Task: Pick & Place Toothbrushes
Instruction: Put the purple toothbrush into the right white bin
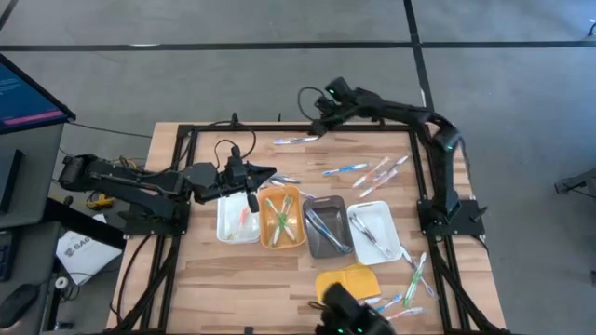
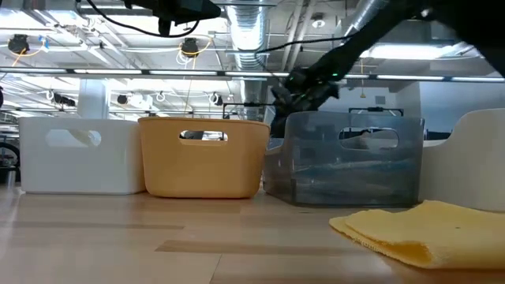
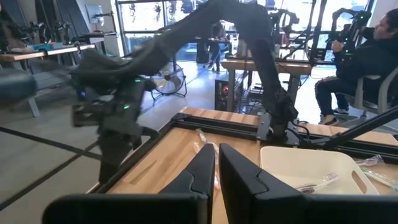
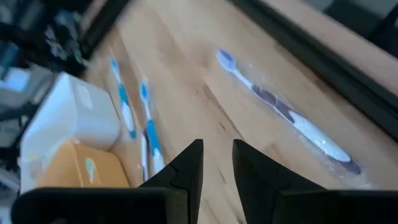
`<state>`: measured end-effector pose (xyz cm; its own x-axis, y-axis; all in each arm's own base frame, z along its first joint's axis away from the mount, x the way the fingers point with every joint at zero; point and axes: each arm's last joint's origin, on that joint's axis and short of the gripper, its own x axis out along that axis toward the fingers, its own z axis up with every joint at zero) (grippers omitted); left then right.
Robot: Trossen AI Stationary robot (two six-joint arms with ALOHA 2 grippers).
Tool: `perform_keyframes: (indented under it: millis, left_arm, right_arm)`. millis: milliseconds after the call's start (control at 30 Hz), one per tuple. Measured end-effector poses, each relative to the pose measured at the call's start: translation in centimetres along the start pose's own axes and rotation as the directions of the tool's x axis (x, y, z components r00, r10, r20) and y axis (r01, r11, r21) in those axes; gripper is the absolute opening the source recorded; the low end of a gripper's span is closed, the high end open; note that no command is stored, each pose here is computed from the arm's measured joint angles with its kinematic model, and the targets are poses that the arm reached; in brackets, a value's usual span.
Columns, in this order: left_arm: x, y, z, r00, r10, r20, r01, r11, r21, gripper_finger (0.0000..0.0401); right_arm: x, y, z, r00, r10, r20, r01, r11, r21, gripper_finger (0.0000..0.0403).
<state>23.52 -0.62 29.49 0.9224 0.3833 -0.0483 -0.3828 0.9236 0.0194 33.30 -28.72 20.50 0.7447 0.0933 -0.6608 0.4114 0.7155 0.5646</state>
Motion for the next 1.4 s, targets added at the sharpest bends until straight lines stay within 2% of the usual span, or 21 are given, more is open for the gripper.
perform_keyframes:
  millis: [200, 400, 500, 567, 700, 933, 1200, 1400]
  left_arm:
    - [0.0, 0.0, 0.0, 1.000, -0.002, 0.000, 0.002, 1.000, 0.000, 0.0017]
    - [0.0, -0.1, 0.0, 1.000, -0.027, -0.001, 0.027, 1.000, 0.000, 0.0017]
    - [0.0, -0.1, 0.0, 0.999, -0.037, -0.001, 0.037, 0.999, 0.001, 0.0017]
    - [0.0, -0.1, 0.0, 0.999, -0.038, -0.001, 0.038, 0.999, 0.001, 0.0017]
    - [0.0, -0.1, 0.0, 0.999, -0.038, -0.001, 0.038, 0.999, 0.001, 0.0017]
    - [0.0, -0.1, 0.0, 0.999, -0.037, 0.000, 0.037, 0.999, 0.000, 0.0017]
    - [0.0, -0.1, 0.1, 0.999, -0.037, 0.008, 0.037, 0.999, -0.003, 0.0017]
    - [0.0, -0.1, 0.1, 0.999, -0.037, 0.007, 0.037, 0.999, -0.003, 0.0017]
  right_arm:
    - [2.1, 0.7, 3.6, 0.997, 0.006, -0.077, -0.013, 0.996, -0.092, 0.0081]
    - [3.4, 1.0, 4.7, 0.992, -0.023, -0.127, 0.010, 0.995, -0.099, 0.0081]
    - [3.7, 0.7, 4.6, 0.987, -0.082, -0.139, 0.061, 0.987, -0.149, 0.0081]
    - [3.7, 0.4, 4.5, 0.977, -0.159, -0.143, 0.128, 0.970, -0.205, 0.0081]
    - [3.5, 0.1, 3.7, 0.934, -0.297, -0.200, 0.234, 0.929, -0.287, 0.0081]
    - [4.0, 0.4, 2.7, 0.870, -0.423, -0.255, 0.320, 0.876, -0.361, 0.0081]
    - [4.1, 0.5, 3.0, 0.866, -0.449, -0.221, 0.338, 0.851, -0.403, 0.0086]
    - [4.1, 0.5, 2.9, 0.865, -0.449, -0.225, 0.316, 0.834, -0.451, 0.0132]
